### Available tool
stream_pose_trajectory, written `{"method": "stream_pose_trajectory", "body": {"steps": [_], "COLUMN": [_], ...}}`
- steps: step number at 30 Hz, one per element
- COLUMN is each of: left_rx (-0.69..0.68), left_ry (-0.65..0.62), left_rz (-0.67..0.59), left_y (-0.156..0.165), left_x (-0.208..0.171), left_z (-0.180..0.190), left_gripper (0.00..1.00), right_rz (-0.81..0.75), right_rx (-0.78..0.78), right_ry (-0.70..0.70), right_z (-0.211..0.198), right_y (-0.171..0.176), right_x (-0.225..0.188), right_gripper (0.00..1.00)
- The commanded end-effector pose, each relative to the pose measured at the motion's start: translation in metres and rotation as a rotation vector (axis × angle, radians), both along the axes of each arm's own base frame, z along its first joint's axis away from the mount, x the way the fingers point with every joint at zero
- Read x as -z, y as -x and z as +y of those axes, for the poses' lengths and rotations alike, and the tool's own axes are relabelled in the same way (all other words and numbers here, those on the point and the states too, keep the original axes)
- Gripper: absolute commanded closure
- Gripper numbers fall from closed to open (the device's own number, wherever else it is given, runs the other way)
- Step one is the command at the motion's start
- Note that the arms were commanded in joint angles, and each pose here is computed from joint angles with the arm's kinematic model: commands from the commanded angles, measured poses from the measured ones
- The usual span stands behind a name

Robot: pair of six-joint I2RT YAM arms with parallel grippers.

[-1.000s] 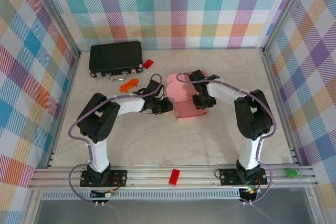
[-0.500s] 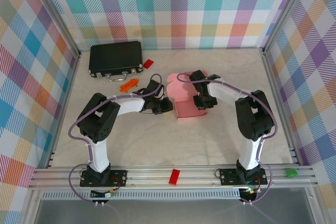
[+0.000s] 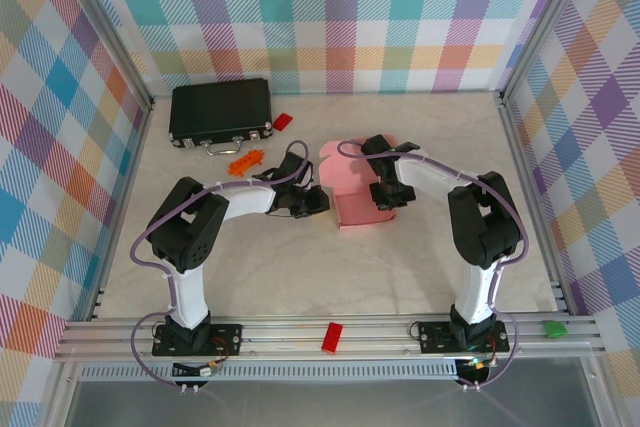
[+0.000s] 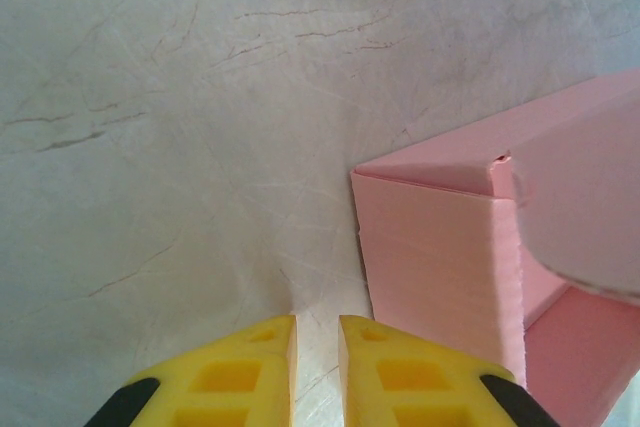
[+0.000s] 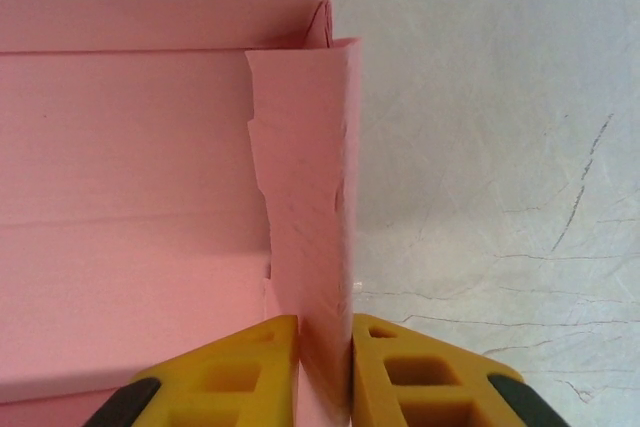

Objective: Fold the paper box

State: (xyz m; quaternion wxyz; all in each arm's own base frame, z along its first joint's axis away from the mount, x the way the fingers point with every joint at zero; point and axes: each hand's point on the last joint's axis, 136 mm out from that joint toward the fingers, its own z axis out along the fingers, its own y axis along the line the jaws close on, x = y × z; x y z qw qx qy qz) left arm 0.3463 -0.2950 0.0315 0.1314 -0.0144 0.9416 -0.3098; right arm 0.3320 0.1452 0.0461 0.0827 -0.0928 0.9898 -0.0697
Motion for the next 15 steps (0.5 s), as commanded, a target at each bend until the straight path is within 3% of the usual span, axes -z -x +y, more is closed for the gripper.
{"method": "stream_pose_trajectory", "body": {"steps": [1, 15], "left_rx": [-0.003, -0.008], "left_ry": [-0.013, -0.018], "left_rz": [0.021, 0.020], "left_y": [0.0052, 0.0045], "left_x": [0.0085, 0.0074], "left_z": [0.0004, 0.0014], "left_gripper": [0.82, 0.82], "right_rz": [0.055, 0.080], "right_rx": [-0.008, -0.030], "right_ry": [0.049, 0.062], "right_z": [-0.0091, -0.0113], "right_y": [0.0138, 0.0184], "right_x": [0.0094, 0.0138], "right_gripper": [0.80, 0.79]}}
